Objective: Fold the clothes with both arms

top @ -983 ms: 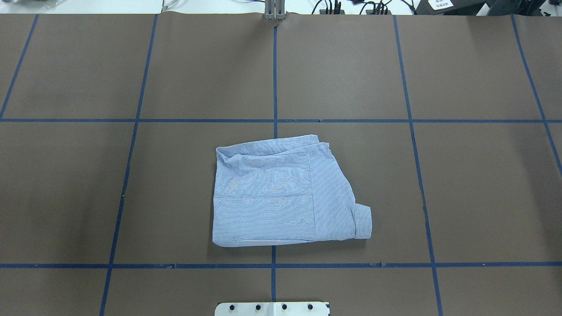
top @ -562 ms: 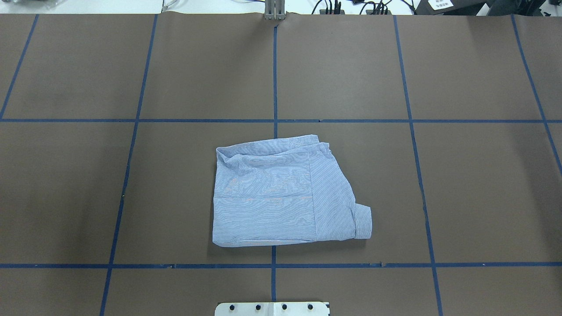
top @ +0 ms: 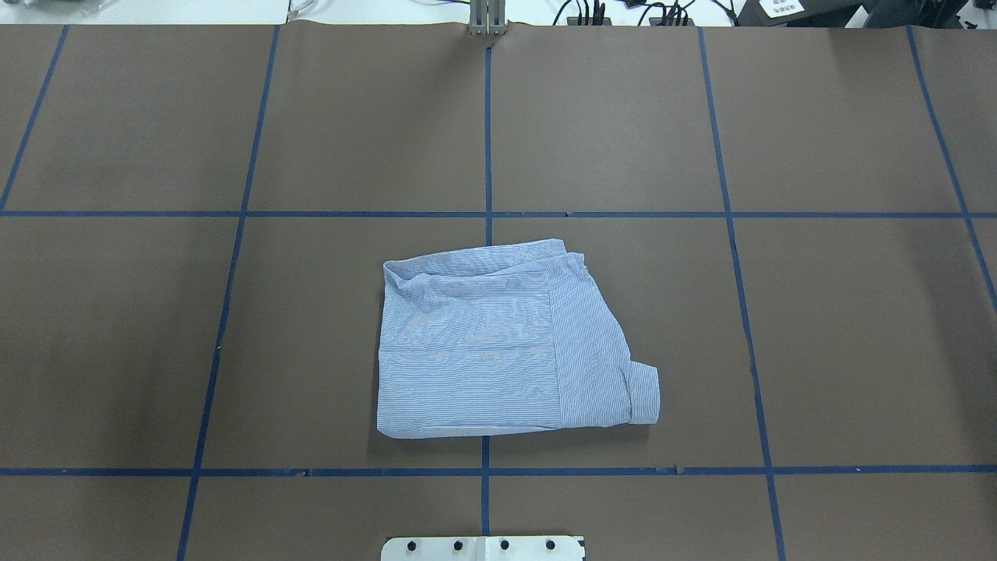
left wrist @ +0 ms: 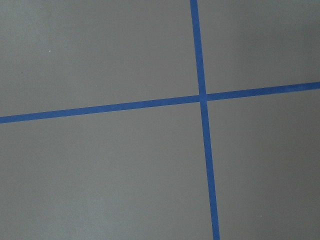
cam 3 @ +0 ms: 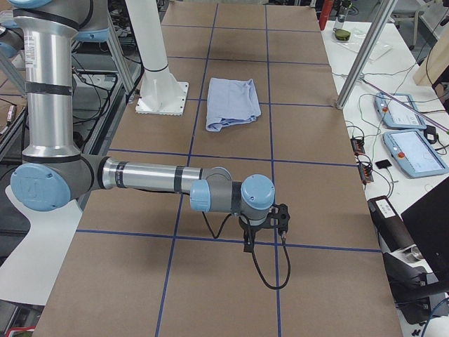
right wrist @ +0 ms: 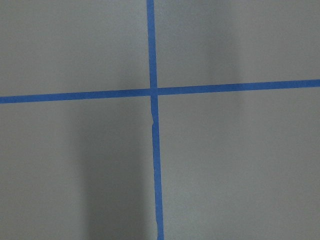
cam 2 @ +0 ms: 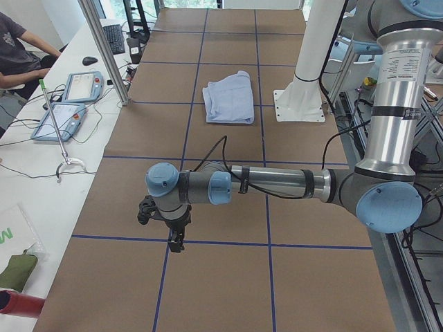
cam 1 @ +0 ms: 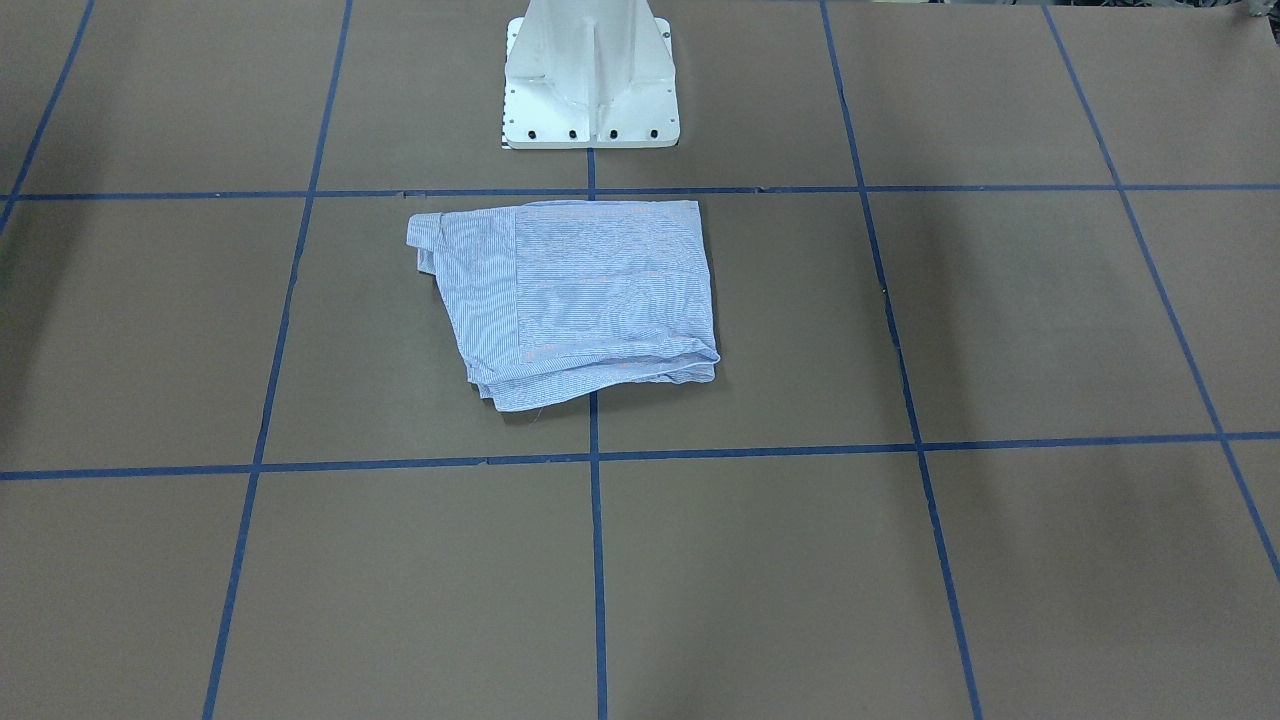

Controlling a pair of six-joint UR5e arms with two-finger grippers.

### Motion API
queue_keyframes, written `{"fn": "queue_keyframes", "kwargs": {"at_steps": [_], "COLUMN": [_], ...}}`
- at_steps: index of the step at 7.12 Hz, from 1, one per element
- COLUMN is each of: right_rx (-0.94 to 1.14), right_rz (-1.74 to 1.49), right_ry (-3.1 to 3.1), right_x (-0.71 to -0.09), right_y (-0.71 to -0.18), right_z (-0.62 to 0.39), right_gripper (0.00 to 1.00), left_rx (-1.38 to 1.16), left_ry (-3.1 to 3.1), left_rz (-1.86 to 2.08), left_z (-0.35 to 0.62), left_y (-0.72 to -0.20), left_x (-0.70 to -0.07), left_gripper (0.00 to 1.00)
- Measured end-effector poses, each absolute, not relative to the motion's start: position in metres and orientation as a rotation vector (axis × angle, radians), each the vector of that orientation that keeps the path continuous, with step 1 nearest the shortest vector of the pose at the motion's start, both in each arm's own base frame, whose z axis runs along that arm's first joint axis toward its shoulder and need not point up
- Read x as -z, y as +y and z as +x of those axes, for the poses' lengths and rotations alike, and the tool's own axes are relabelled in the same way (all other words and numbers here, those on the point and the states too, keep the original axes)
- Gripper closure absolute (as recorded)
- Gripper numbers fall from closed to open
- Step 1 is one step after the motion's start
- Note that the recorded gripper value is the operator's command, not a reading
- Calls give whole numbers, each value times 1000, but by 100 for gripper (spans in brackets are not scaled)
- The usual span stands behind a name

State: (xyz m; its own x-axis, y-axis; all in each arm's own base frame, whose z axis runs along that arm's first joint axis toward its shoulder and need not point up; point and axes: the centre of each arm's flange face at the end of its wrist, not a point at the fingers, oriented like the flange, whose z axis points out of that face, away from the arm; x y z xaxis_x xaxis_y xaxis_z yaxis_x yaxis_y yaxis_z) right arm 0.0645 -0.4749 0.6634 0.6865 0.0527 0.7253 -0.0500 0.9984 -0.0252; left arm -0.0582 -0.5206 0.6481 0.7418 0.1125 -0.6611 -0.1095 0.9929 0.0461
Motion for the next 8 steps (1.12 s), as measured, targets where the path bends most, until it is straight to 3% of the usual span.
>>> {"fn": "queue_keyframes", "kwargs": {"at_steps": [8], "right_rx": [-95], "right_rz": [-2], "right_ry": [-812], "right_x": [-628], "right_y": [-473], "right_z": [59], "right_gripper": [0], "left_rx": [-124], "left_ry": [724], "left_rz": [5], "left_z": [-57], "left_y": [-521], "left_x": [-647], "left_gripper": [0]}}
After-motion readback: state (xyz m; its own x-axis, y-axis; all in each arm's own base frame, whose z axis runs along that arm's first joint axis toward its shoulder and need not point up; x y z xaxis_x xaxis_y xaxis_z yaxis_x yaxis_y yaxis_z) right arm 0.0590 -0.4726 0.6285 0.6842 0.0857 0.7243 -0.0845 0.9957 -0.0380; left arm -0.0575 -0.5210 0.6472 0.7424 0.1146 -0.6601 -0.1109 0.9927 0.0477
